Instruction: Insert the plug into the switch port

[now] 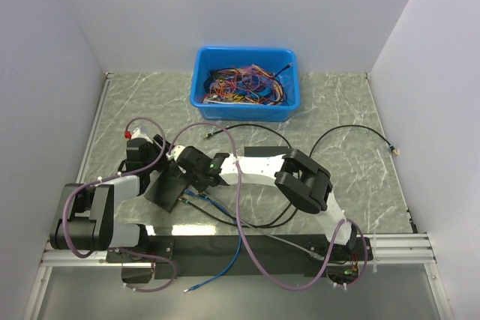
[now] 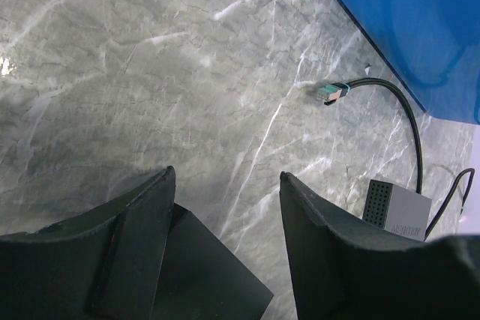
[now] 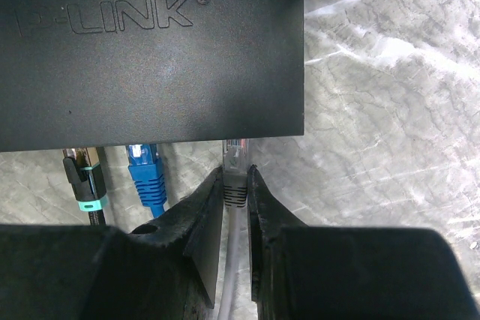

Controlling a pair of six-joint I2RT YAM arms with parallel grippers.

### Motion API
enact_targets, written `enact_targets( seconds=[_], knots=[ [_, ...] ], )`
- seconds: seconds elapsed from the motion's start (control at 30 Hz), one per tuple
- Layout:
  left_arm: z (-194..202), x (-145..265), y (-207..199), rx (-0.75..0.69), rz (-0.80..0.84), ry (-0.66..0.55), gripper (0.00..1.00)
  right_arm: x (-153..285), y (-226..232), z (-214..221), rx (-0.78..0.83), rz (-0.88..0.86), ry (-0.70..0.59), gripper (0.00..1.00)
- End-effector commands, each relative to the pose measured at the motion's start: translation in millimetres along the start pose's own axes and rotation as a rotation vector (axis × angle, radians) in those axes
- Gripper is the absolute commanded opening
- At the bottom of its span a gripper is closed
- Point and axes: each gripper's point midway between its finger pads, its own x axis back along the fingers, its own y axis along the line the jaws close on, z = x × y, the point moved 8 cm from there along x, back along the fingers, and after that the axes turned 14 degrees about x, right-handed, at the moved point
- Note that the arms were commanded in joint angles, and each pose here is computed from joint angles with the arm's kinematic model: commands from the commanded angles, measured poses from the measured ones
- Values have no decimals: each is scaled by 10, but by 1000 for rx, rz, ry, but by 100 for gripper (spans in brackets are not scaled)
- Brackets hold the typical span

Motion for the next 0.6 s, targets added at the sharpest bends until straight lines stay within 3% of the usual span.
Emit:
enact_targets(
  seconds=[0.0,0.3,0.57],
  knots=[
    [45,5,-67,-6,61,43,63,4,-47,-189,-18,12,-78,0],
    [112,9,-21,22,71,73,61,176,-125,-417,18,41,-169,0],
    [183,36,27,59,84,95,44,262,-222,-535,24,70,-220,0]
  ],
)
